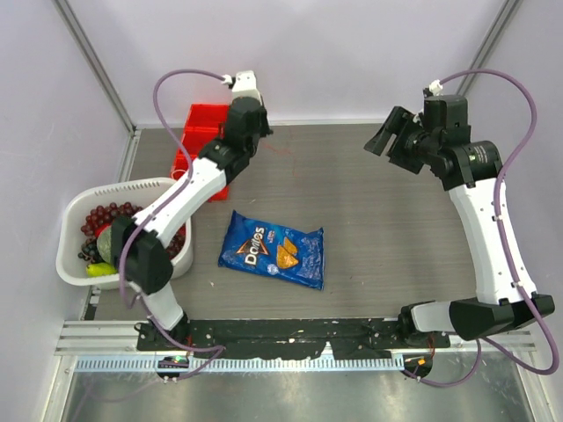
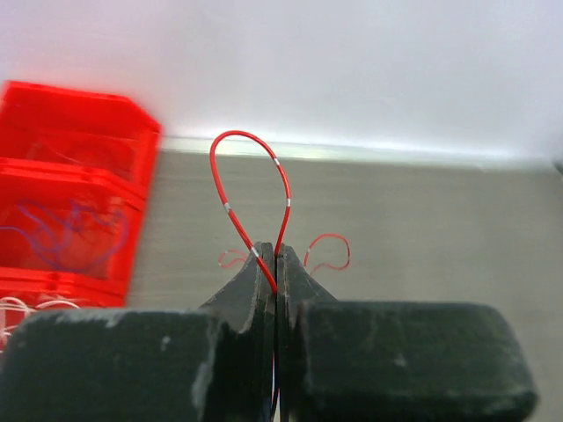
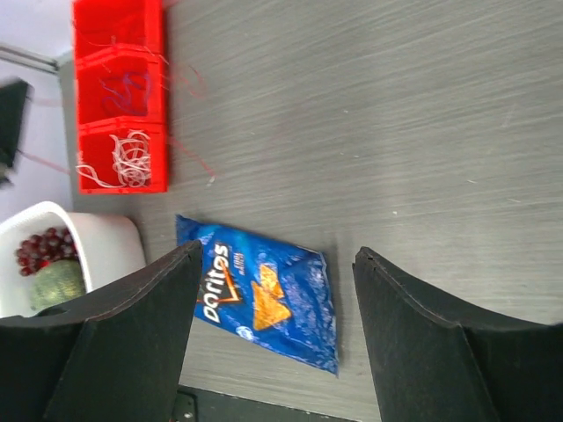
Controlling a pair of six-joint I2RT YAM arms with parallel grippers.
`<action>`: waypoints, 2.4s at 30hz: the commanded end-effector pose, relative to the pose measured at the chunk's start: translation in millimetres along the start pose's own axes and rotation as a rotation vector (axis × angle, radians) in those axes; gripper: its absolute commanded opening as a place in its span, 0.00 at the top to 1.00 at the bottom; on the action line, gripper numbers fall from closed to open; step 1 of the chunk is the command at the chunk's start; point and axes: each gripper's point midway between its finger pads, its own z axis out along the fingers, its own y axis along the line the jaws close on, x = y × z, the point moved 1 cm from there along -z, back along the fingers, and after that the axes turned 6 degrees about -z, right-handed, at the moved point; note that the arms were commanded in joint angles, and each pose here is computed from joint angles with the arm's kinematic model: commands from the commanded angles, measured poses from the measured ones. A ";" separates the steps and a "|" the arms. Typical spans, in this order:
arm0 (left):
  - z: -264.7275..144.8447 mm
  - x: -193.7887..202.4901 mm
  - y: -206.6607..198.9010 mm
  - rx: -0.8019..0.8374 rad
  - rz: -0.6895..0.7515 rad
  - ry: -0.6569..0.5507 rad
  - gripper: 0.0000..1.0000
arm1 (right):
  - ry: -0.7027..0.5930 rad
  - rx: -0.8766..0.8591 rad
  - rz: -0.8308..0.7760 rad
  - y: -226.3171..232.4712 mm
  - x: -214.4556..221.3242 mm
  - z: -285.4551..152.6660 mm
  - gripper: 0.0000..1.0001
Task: Untangle the cables
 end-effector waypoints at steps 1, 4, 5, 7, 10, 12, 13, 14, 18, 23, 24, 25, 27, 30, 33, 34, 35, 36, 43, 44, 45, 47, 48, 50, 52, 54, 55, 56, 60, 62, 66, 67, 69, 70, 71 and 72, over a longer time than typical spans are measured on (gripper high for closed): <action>37.6 -48.5 57.8 -0.326 -0.093 -0.164 1.00 | -0.009 0.096 -0.078 -23.6 6.1 -7.6 0.26; 67.7 -58.7 106.6 -0.442 -0.166 -0.215 1.00 | 0.003 0.151 -0.083 -36.2 6.2 4.0 0.26; 77.4 -56.4 122.2 -0.476 -0.189 -0.211 1.00 | 0.005 0.159 -0.085 -38.3 4.5 4.3 0.27; 93.9 -58.1 149.5 -0.546 -0.246 -0.225 1.00 | 0.004 0.185 -0.096 -43.6 0.9 5.4 0.27; 124.0 -64.6 176.1 -0.565 -0.303 -0.272 1.00 | 0.016 0.219 -0.108 -52.2 3.9 14.0 0.27; 143.4 -67.5 195.1 -0.554 -0.366 -0.308 1.00 | 0.039 0.232 -0.111 -56.8 6.6 20.3 0.28; 152.1 -64.8 206.1 -0.557 -0.415 -0.323 1.00 | 0.042 0.235 -0.117 -57.6 6.9 21.3 0.28; 161.5 -62.1 213.7 -0.541 -0.466 -0.334 1.00 | 0.048 0.240 -0.116 -59.6 8.3 24.3 0.28; 197.0 -41.0 248.4 -0.509 -0.636 -0.361 1.00 | 0.062 0.261 -0.095 -69.7 7.8 33.1 0.28; 208.0 -29.3 277.1 -0.576 -0.733 -0.416 1.00 | 0.084 0.280 -0.045 -83.4 6.3 44.7 0.28; 206.9 -30.1 282.6 -0.599 -0.732 -0.438 1.00 | 0.086 0.283 -0.034 -86.3 5.5 46.1 0.29; 205.3 -31.7 286.0 -0.618 -0.722 -0.453 1.00 | 0.096 0.287 -0.027 -89.1 6.0 49.0 0.29; 204.8 -34.9 292.9 -0.652 -0.682 -0.483 1.00 | 0.103 0.292 -0.015 -92.9 5.5 52.0 0.29; 209.9 -41.7 298.0 -0.658 -0.569 -0.488 1.00 | 0.110 0.291 -0.002 -94.9 4.3 56.1 0.30; 216.0 -36.5 300.1 -0.667 -0.435 -0.447 1.00 | 0.115 0.297 0.006 -97.0 2.7 60.2 0.30; 216.0 -33.0 300.2 -0.676 -0.396 -0.429 1.00 | 0.130 0.266 0.013 -91.7 5.0 61.6 0.30; 215.5 -31.5 299.6 -0.679 -0.356 -0.416 1.00 | 0.129 0.263 0.016 -91.5 4.4 62.0 0.30; 215.5 -27.9 296.8 -0.679 -0.328 -0.400 1.00 | 0.134 0.264 0.020 -91.9 5.5 63.4 0.30; 213.6 -3.2 299.6 -0.688 -0.278 -0.329 1.00 | 0.140 0.244 0.035 -89.1 5.6 67.0 0.31; 215.0 -0.3 299.8 -0.686 -0.272 -0.319 0.96 | 0.142 0.241 0.039 -89.2 6.2 67.4 0.31; 215.2 0.0 299.4 -0.685 -0.274 -0.315 0.92 | 0.146 0.240 0.040 -88.8 7.3 67.6 0.31; 213.2 -3.0 297.0 -0.683 -0.273 -0.312 0.69 | 0.140 0.236 0.042 -88.2 6.9 65.9 0.31; 211.3 -5.6 296.0 -0.682 -0.274 -0.313 0.61 | 0.139 0.234 0.046 -87.7 7.2 65.5 0.31; 208.2 -13.3 290.7 -0.666 -0.271 -0.315 0.53 | 0.137 0.226 0.048 -86.2 7.8 64.0 0.31; 202.2 -25.8 285.2 -0.647 -0.266 -0.318 0.47 | 0.140 0.218 0.051 -84.7 9.5 63.9 0.32; 195.5 -36.0 277.7 -0.620 -0.269 -0.314 0.42 | 0.140 0.205 0.056 -82.2 10.4 61.9 0.32; 192.2 -41.0 273.5 -0.604 -0.274 -0.312 0.39 | 0.141 0.202 0.056 -82.0 11.4 61.9 0.32; 190.2 -41.4 270.7 -0.594 -0.277 -0.298 0.36 | 0.141 0.195 0.059 -81.1 12.1 60.3 0.32; 174.9 -40.0 261.5 -0.585 -0.276 -0.209 0.14 | 0.150 0.166 0.069 -76.6 20.5 55.6 0.33; 166.3 -38.3 256.0 -0.573 -0.290 -0.166 0.09 | 0.152 0.158 0.071 -75.5 23.2 52.5 0.33; 152.1 -29.7 246.9 -0.543 -0.278 -0.072 0.05 | 0.157 0.131 0.056 -66.6 30.0 50.0 0.34; 148.8 -29.3 245.7 -0.540 -0.266 -0.054 0.06 | 0.159 0.116 0.051 -62.0 32.1 49.2 0.34; 143.7 -22.2 240.9 -0.517 -0.229 0.010 0.12 | 0.166 0.103 0.041 -57.3 36.1 48.9 0.34; 143.5 -17.8 237.0 -0.495 -0.216 0.039 0.14 | 0.163 0.099 0.033 -55.4 37.4 48.4 0.34; 143.0 -11.7 235.4 -0.477 -0.199 0.075 0.18 | 0.174 0.096 0.029 -53.7 41.2 49.2 0.34; 142.8 -4.7 231.0 -0.459 -0.183 0.111 0.21 | 0.174 0.090 0.027 -52.1 42.1 49.3 0.34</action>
